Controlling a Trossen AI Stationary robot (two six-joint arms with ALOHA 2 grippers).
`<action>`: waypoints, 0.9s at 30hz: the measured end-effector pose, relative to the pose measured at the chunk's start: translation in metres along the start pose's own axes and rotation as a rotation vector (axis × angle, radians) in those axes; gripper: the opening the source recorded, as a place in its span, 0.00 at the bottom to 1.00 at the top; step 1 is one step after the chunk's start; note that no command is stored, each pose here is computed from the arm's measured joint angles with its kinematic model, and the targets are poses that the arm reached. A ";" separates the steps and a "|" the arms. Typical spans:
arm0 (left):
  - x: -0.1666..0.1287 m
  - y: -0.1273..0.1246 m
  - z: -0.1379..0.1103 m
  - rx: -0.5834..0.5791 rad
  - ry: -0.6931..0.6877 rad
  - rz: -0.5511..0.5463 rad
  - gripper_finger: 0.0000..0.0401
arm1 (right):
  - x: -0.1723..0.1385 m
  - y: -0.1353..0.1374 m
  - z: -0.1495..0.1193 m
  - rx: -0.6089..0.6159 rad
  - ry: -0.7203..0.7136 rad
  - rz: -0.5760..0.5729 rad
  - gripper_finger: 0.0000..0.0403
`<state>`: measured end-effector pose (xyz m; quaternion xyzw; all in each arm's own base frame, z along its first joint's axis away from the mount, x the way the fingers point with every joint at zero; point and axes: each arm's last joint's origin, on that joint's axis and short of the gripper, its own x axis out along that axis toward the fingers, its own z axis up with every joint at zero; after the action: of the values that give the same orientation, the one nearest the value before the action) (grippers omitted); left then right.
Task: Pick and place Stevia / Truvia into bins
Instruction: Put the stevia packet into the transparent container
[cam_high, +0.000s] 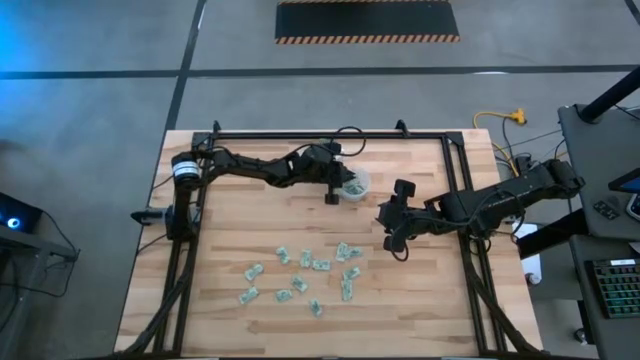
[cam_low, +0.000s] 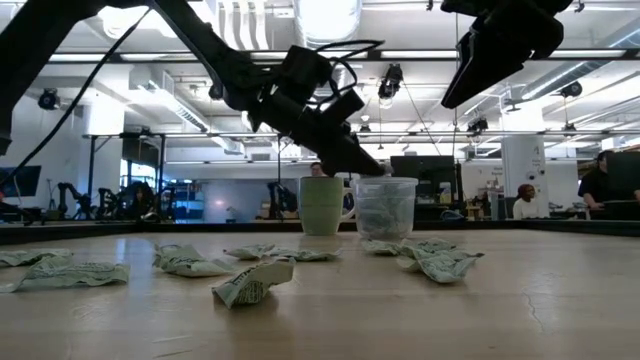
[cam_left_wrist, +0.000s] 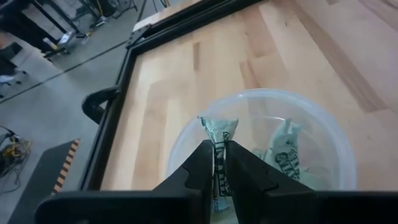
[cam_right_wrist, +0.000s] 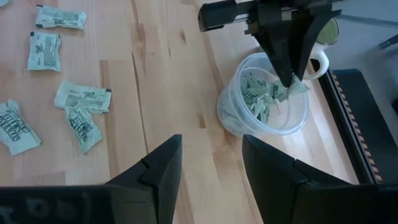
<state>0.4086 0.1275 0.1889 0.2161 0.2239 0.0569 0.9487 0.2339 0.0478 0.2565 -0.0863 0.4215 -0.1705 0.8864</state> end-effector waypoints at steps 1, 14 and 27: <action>0.000 0.000 0.000 0.000 0.002 -0.003 0.09 | 0.000 0.000 0.000 0.000 -0.001 0.000 0.40; -0.011 -0.001 0.012 0.004 0.011 -0.028 0.40 | 0.000 0.000 0.000 0.007 -0.004 0.001 0.40; -0.116 -0.029 0.063 0.042 0.179 -0.256 0.42 | 0.023 0.015 0.000 -0.074 0.034 -0.004 0.40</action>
<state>0.3339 0.0534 0.2735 0.1998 0.3344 -0.0500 0.9197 0.2512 0.0526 0.2356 -0.1167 0.4422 -0.1580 0.8752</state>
